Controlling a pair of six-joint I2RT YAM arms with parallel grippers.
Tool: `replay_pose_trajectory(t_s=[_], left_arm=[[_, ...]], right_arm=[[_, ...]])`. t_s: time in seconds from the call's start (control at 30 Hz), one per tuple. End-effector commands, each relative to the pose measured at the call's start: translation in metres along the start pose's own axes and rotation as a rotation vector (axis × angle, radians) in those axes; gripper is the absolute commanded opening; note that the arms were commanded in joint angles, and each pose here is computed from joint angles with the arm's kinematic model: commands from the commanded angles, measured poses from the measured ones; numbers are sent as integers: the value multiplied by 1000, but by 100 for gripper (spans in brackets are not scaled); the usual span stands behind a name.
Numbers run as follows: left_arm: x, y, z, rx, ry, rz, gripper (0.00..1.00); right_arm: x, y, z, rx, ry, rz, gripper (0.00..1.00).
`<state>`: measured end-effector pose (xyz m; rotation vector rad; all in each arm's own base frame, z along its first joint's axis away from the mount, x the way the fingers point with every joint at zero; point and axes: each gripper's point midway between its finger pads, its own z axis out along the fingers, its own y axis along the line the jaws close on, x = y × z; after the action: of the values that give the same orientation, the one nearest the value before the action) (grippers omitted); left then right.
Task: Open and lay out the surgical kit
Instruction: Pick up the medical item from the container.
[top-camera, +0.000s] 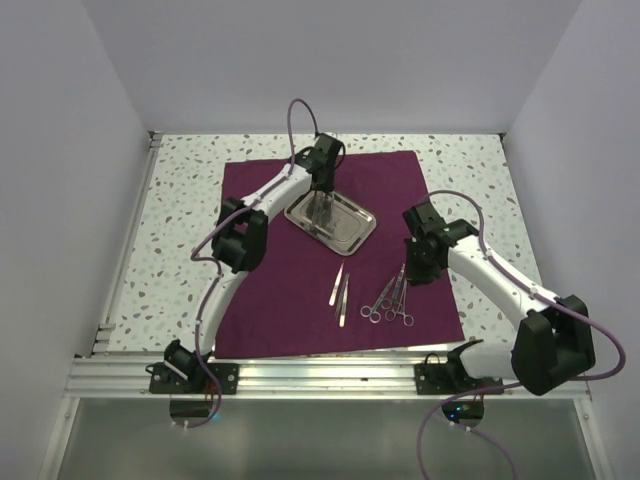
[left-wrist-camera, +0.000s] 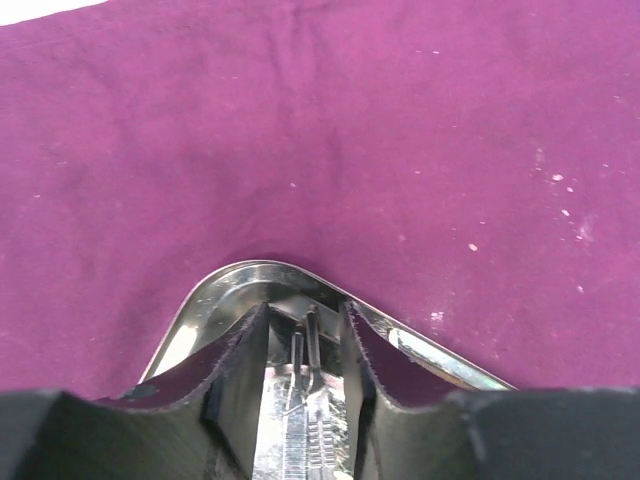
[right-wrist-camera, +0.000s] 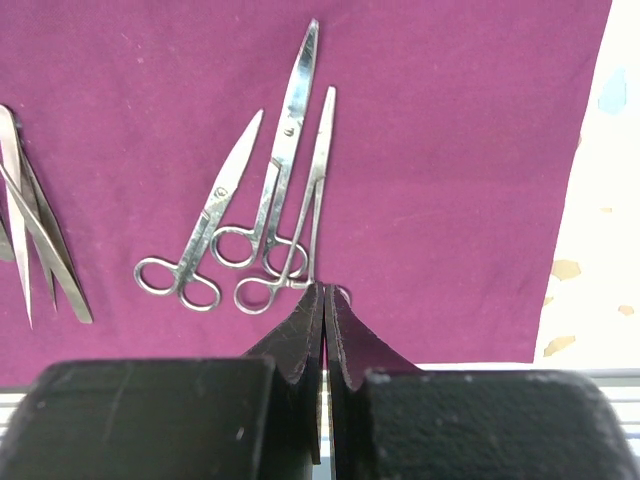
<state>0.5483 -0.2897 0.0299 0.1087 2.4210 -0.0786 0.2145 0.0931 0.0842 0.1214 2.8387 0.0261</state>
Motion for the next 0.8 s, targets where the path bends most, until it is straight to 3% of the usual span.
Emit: replay_pose_trajectory(t_s=[0.0,0.43,0.63,0.77], left_arm=[[36,22,20,-93,91,74,36],[123,24,25,-43,350,97,15],[134,22,23,-24,391,101,0],[126,17,17,-2,379,95,0]], right_arm=[[-19,5,-4,-11,-47,-6,0],[-19,7,3,-15,-45,-10,0],[-18,8,3,-24,-47,-11,0],[-19,8,1,-32,-55,-10,0]])
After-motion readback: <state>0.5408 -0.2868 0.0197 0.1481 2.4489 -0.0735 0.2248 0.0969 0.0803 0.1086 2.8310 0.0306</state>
